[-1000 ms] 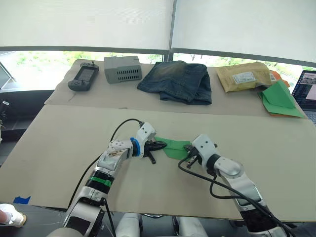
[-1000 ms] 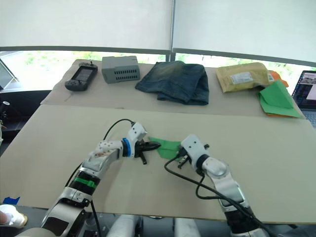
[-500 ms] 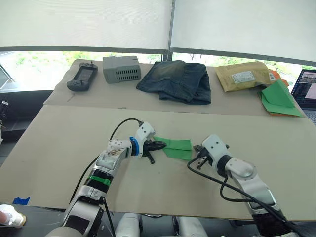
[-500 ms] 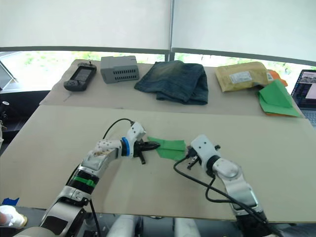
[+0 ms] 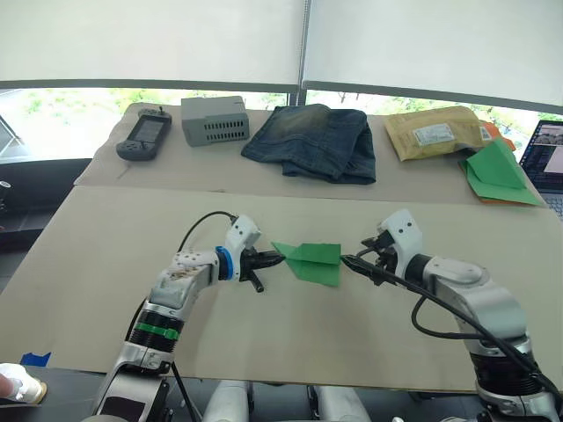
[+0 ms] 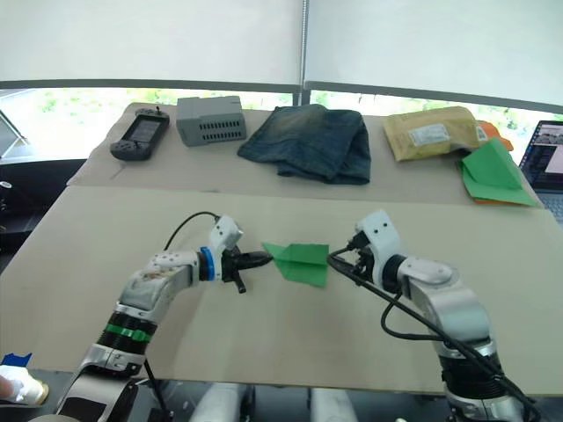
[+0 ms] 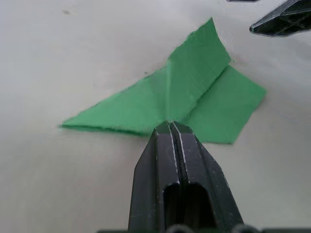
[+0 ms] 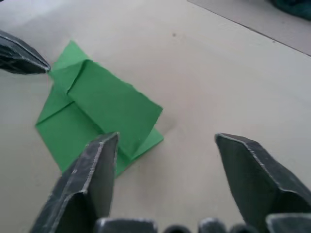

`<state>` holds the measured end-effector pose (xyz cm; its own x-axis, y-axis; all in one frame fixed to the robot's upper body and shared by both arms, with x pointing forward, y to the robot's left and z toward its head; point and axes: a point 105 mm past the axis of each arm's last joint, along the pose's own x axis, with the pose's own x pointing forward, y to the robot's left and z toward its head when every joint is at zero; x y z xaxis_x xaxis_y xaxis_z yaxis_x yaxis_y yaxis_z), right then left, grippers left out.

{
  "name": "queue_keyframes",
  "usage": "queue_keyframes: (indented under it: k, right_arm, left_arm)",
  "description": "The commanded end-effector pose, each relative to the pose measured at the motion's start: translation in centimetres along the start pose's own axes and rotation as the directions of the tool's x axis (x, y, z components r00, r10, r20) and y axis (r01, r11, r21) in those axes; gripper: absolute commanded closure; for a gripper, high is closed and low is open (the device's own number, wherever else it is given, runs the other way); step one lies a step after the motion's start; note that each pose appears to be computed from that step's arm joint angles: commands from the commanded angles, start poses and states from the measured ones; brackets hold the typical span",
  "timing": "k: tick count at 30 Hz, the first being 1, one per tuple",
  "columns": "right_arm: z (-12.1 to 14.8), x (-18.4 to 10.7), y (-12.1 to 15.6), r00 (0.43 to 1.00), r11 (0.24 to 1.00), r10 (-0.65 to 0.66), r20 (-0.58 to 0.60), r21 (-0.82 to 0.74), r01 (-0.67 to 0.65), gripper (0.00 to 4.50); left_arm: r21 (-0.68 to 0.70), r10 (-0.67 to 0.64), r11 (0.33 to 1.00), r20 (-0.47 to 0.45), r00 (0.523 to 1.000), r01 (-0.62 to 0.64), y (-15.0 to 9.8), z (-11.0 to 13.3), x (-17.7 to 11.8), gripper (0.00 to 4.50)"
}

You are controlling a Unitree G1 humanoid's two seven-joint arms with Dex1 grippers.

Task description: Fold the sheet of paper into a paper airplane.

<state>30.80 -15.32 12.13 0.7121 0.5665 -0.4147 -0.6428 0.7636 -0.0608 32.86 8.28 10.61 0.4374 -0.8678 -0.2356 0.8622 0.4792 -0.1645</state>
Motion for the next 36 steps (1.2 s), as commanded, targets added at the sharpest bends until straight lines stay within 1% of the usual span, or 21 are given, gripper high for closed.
queue_keyframes:
  k: [1, 4, 7, 9, 10, 11, 12, 15, 18, 22, 26, 29, 31, 33, 35, 36]
  right_arm:
    - [1.7, -1.0, -0.4, 0.999, 0.999, 0.007, 0.046, 0.034, -0.008, 0.0]
    - [1.7, -0.8, -0.6, 0.998, 0.993, 0.029, 0.053, 0.109, -0.035, 0.0]
    - [1.5, -0.2, -0.6, 0.996, 0.975, 0.083, 0.045, 0.202, -0.09, 0.0]
    - [1.3, 0.5, -0.8, 0.993, 0.953, 0.108, 0.051, 0.279, -0.118, 0.0]
    - [1.3, 0.8, -1.0, 0.992, 0.943, 0.112, 0.054, 0.309, -0.123, 0.0]
    - [1.2, 1.1, -1.2, 0.991, 0.935, 0.119, 0.053, 0.329, -0.13, 0.0]
    - [1.2, 1.4, -1.3, 0.989, 0.922, 0.135, 0.06, 0.359, -0.147, 0.0]
    - [0.8, 2.2, -1.6, 0.985, 0.908, 0.164, 0.05, 0.382, -0.17, 0.0]
    - [0.7, 2.8, -1.7, 0.975, 0.86, 0.207, 0.076, 0.461, -0.218, 0.0]
    - [1.1, 2.8, -1.2, 0.95, 0.792, 0.284, 0.129, 0.527, -0.308, 0.0]
    - [0.8, 2.9, -0.5, 0.933, 0.776, 0.339, 0.124, 0.523, -0.351, 1.13]
    - [1.0, 3.1, 0.1, 0.917, 0.757, 0.371, 0.147, 0.524, -0.39, 2.22]
    - [1.0, 3.2, 0.3, 0.913, 0.757, 0.38, 0.151, 0.516, -0.4, 2.96]
    - [1.1, 3.3, 0.6, 0.906, 0.753, 0.392, 0.163, 0.509, -0.417, 3.54]
    - [1.8, 3.2, 0.7, 0.899, 0.77, 0.397, 0.185, 0.466, -0.436, 4.32]
    - [2.3, 3.1, 0.8, 0.892, 0.771, 0.403, 0.208, 0.448, -0.452, 4.46]
  left_arm:
    - [0.07, -0.01, 0.998, 0.089, 0.996, 0.004, -0.7, 4.5, -1.8, 3.96]
    - [0.088, 0.014, 0.996, 0.039, 0.999, -0.018, -0.5, 4.1, -3.1, 3.02]
    - [0.095, 0.054, 0.994, 0.014, 0.998, -0.055, 0.0, 3.6, -4.1, 1.99]
    - [0.12, 0.091, 0.989, -0.019, 0.996, -0.088, 0.4, 2.8, -4.5, 1.31]
    - [0.121, 0.093, 0.989, -0.031, 0.995, -0.088, 0.3, 2.5, -4.7, 0.93]
    - [0.116, 0.083, 0.99, -0.041, 0.996, -0.078, 0.1, 2.1, -4.8, 0.68]
    - [0.119, 0.081, 0.99, -0.039, 0.996, -0.076, 0.0, 1.9, -4.9, 0.68]
    - [0.128, 0.09, 0.988, -0.015, 0.996, -0.087, -0.3, 2.0, -4.8, 0.68]
    - [0.123, 0.085, 0.989, -0.021, 0.996, -0.082, -1.0, 1.7, -4.6, 0.68]
    - [0.109, 0.114, 0.988, -0.037, 0.993, -0.11, -0.8, 0.9, -5.0, 0.68]
    - [0.086, 0.147, 0.986, -0.039, 0.988, -0.143, -0.3, 0.5, -5.3, 0.64]
    - [0.076, 0.161, 0.985, -0.035, 0.986, -0.158, 0.0, 0.5, -5.5, 0.64]
    - [0.077, 0.171, 0.983, -0.043, 0.984, -0.168, 0.3, 0.2, -5.5, 0.64]
    - [0.062, 0.177, 0.983, -0.046, 0.983, -0.174, 0.5, 0.1, -5.5, 0.64]
    - [0.057, 0.181, 0.982, -0.046, 0.982, -0.178, 0.7, 0.1, -5.6, 0.64]
    - [0.057, 0.182, 0.982, -0.046, 0.982, -0.18, 0.8, 0.0, -5.7, 0.64]
